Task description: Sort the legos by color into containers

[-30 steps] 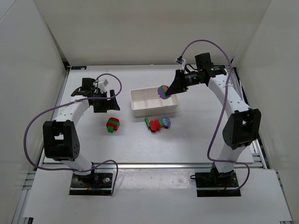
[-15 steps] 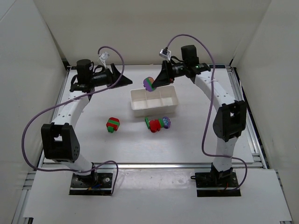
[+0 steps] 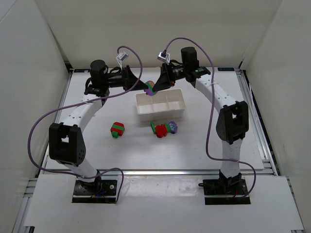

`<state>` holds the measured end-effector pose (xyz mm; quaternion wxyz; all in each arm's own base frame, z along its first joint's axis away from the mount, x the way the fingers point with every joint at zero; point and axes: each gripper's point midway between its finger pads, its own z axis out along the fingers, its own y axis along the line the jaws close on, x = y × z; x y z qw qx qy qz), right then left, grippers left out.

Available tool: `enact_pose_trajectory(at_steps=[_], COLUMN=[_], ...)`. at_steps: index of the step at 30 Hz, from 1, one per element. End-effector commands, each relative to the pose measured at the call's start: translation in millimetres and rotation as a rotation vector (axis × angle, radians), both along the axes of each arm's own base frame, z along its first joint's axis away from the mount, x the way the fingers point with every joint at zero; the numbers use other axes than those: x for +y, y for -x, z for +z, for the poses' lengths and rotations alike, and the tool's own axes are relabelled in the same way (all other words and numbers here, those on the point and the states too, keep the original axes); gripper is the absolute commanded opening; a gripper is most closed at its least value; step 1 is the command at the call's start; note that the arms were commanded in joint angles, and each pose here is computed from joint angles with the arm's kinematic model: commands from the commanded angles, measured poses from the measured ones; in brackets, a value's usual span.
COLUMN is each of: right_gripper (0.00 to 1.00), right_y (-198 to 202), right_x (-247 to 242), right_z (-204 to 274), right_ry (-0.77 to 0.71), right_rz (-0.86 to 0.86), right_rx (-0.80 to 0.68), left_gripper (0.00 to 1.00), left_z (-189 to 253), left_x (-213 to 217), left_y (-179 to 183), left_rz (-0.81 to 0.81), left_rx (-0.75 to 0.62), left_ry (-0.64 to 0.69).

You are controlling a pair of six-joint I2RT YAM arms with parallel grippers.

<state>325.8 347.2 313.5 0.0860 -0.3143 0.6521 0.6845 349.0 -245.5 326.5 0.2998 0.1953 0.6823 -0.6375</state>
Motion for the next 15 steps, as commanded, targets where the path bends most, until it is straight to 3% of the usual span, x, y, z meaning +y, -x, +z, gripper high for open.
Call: enact_pose_trajectory(at_steps=[1,3,5,13,15], right_gripper=[0.00,0.00,0.00,0.00,0.00], right_y=[-4,-7,-10,-13,-12], right_x=[3,5,6,0,-3], right_z=[15,14,16,16,18], right_ry=[-0.039,-0.041,-0.045,-0.043,-0.044], right_rz=[0.017,0.016,0.010,-0.002,-0.008], right_rx=[-0.057,-0.061,-0.073,-0.071,-0.077], left_gripper=[0.82,0.78,0.63,0.40,0.26], left_z=[11,7,5,-10,-14], left_x=[-4,-6,-6,-6,-6], left_y=[19,21,23,26,25], left_rz=[-0.073,-0.081,-0.092,-0.110,-0.106], left_rx=[-0.042,-0.025,-0.017,0.038,0.046], left_ry=[0.017,0.017,0.019,0.020,0.017])
